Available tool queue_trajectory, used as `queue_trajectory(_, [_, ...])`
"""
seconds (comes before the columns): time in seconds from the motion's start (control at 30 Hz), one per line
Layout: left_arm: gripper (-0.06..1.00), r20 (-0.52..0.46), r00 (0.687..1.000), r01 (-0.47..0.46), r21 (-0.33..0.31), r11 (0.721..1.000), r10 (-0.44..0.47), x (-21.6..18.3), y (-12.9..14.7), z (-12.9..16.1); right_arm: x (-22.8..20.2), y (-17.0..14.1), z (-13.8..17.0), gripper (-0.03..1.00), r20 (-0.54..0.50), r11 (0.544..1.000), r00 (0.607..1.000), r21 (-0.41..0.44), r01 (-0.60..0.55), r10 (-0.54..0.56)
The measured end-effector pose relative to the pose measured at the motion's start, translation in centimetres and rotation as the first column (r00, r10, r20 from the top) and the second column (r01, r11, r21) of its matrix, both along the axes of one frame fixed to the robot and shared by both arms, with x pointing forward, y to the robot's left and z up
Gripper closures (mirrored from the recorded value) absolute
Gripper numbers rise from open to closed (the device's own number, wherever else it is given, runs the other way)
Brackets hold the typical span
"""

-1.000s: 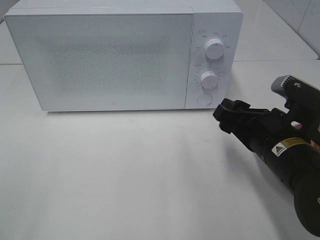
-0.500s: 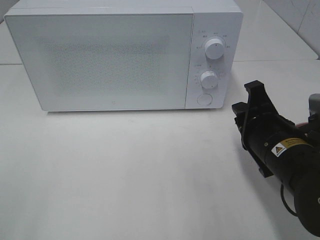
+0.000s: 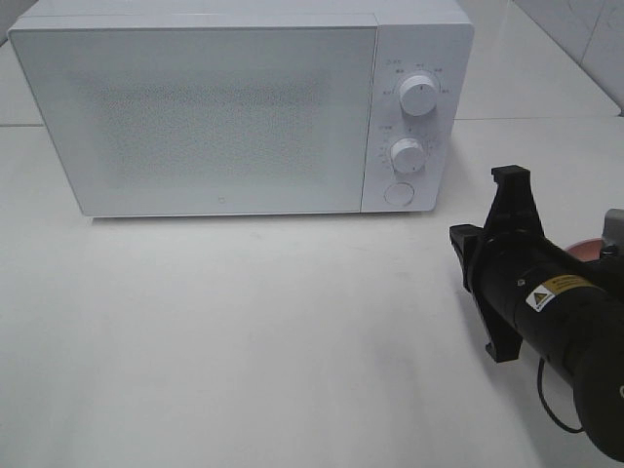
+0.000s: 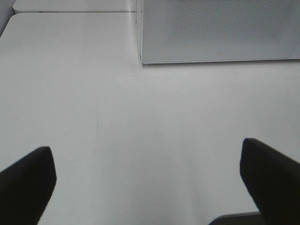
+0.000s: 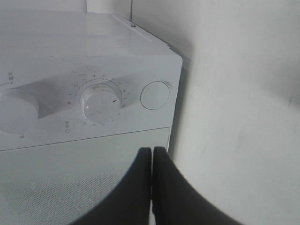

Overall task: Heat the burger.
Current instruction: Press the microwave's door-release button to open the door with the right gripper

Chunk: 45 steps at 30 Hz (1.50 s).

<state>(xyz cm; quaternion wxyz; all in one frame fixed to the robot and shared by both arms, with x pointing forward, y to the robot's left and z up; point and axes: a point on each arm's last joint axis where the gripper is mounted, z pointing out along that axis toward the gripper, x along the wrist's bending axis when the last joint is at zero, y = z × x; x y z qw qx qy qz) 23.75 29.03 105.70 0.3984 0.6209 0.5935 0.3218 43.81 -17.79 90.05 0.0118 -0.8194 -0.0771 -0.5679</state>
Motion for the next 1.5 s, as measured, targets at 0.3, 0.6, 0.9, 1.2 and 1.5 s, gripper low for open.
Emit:
queue_trajectory(0.3, [-0.05,0.000,1.000,0.000,0.000,1.000,0.000,0.0,0.0,0.0,1.5,1.4,0.5,0.95,0.034,0.999,0.999,0.032,-0.002,0.001])
queue_trajectory(0.6, [-0.05,0.000,1.000,0.000,0.000,1.000,0.000,0.0,0.0,0.0,4.1,3.7,-0.7,0.95,0.032,0.998,0.999,0.052,0.040,-0.042])
queue_trajectory(0.9, [-0.05,0.000,1.000,0.000,0.000,1.000,0.000,0.0,0.0,0.0,5.6,4.5,-2.0,0.95,-0.006,0.994,0.996,0.057,0.090,-0.090])
queue_trajectory(1.2, [-0.05,0.000,1.000,0.000,0.000,1.000,0.000,0.0,0.0,0.0,8.4,4.4,-2.4,0.95,-0.056,0.992,0.992,0.053,0.115,-0.112])
queue_trajectory(1.5, [-0.05,0.000,1.000,0.000,0.001,1.000,0.000,0.0,0.0,0.0,10.7,3.7,-2.0,0.95,-0.056,0.991,0.990,0.014,0.131,-0.130])
